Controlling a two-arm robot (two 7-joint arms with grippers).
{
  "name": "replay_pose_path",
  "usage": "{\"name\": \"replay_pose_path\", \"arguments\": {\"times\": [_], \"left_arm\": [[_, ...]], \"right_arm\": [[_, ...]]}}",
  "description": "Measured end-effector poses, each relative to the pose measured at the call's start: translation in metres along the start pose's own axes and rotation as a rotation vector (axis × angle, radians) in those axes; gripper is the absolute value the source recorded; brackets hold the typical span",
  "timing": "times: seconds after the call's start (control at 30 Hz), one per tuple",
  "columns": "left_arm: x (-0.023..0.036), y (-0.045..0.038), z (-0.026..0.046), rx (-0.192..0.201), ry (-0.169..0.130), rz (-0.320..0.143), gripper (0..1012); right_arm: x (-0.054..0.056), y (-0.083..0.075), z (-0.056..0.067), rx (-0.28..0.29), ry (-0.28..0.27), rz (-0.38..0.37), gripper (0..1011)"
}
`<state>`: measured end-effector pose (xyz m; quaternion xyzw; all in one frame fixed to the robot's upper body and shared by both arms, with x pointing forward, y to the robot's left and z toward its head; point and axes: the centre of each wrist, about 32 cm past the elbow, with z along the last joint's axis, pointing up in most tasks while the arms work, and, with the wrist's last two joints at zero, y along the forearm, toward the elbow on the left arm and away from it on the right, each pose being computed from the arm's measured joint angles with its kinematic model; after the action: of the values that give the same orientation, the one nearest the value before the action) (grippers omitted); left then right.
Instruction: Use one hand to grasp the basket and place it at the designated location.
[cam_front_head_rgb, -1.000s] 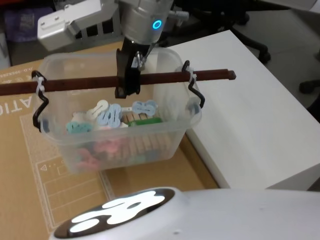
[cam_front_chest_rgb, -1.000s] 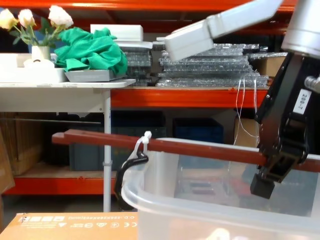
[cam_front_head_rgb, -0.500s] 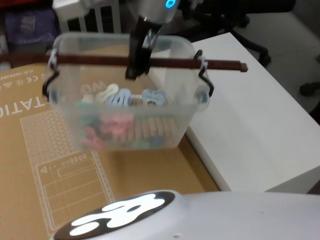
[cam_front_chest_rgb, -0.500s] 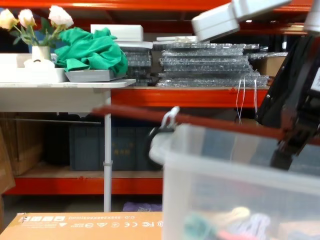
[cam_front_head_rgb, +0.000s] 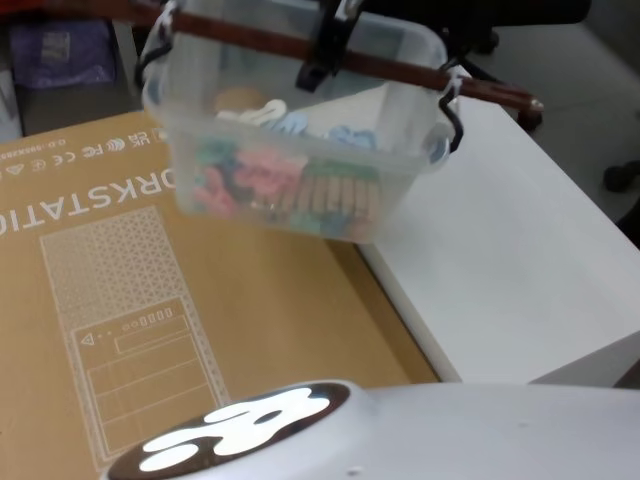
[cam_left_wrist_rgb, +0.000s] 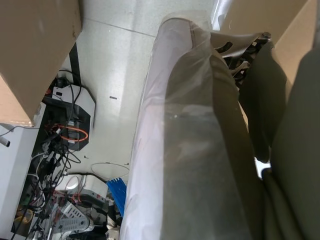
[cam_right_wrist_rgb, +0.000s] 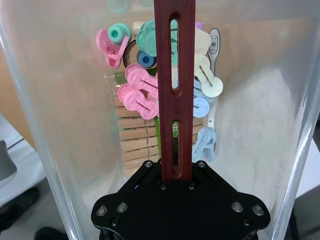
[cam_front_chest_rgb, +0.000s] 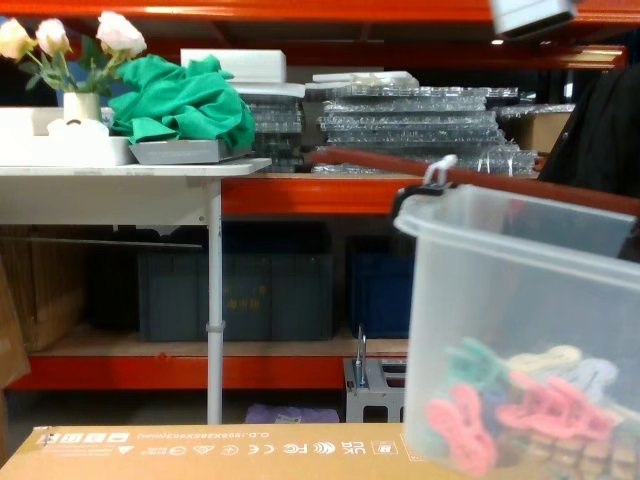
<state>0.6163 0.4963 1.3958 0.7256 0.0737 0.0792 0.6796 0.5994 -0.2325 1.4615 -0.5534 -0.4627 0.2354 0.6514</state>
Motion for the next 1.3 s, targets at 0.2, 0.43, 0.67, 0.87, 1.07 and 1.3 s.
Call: {"name": "replay_pose_path", "arguments": {"times": [0.2, 0.43, 0.67, 0.87, 1.07, 1.3], "left_arm": [[0.0000, 0.0000, 0.0001, 0.000, 0.000, 0.000, 0], [0.0000, 0.0000, 0.0000, 0.000, 0.000, 0.000, 0], [0.0000, 0.0000, 0.0000, 0.000, 0.000, 0.000, 0], [0.0000, 0.0000, 0.0000, 0.000, 0.000, 0.000, 0], [0.0000, 0.0000, -0.0002, 0.000, 0.001, 0.000, 0], [0.0000, 0.0000, 0.0000, 0.000, 0.000, 0.000, 0]], "right_arm": [[-0.014, -0.008, -0.017, -0.023, 0.098, 0.003, 0], [-0.030, -0.017, -0.033, -0.047, 0.195, 0.007, 0], [-0.039, -0.024, -0.045, -0.073, 0.268, 0.017, 0], [-0.056, -0.033, -0.062, -0.103, 0.372, 0.022, 0], [-0.068, -0.038, -0.077, -0.126, 0.458, 0.037, 0], [-0.078, -0.043, -0.088, -0.140, 0.526, 0.048, 0]]}}
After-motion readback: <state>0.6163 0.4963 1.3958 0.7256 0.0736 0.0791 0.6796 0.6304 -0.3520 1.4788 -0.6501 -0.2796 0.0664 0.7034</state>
